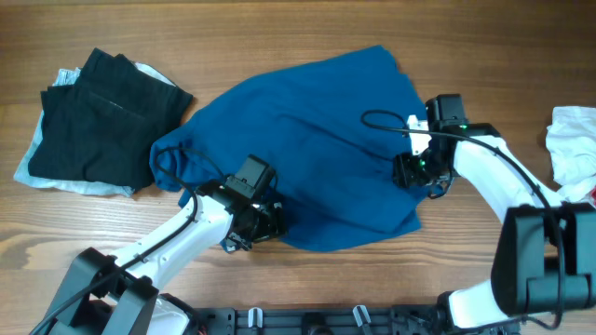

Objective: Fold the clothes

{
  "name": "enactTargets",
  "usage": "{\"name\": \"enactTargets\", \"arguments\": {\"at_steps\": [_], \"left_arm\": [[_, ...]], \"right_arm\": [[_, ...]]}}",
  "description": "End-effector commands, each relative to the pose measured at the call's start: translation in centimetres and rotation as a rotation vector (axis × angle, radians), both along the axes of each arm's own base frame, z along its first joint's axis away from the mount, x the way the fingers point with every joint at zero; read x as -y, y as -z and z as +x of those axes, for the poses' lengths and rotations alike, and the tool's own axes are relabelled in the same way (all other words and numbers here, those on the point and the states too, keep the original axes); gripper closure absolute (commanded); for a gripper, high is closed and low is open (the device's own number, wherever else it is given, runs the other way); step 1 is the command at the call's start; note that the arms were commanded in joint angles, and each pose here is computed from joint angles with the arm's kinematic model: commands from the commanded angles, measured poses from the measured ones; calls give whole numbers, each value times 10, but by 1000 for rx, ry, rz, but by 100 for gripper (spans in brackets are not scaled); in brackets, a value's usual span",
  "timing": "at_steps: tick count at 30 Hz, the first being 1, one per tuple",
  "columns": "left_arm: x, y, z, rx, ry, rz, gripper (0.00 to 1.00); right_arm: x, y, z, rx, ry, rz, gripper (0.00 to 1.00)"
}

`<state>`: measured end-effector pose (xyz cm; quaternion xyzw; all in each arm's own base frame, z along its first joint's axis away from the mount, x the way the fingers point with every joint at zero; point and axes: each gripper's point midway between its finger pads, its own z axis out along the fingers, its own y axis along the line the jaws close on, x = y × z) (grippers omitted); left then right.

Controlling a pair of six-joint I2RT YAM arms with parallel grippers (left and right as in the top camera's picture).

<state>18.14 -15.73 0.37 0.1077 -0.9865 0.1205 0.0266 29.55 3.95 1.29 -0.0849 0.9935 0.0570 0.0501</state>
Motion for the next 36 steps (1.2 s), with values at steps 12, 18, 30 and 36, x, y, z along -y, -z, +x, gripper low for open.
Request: {"name": "enactTargets", "arguments": {"at_steps": [12,18,30,36], "left_arm": [[-8,13,-12,-41,-2,33,17],[-8,13,-12,-41,-2,33,16],[-8,13,-12,-40,-2,33,29],[-16,15,12,76,-13,92,55]], "right_arm": [[4,-18,13,26,76,-40,65],[4,-25,12,39,77,-38,79],[36,-45,23,77,297,-168,96],[140,-120,4,162,838,-322,96]]}}
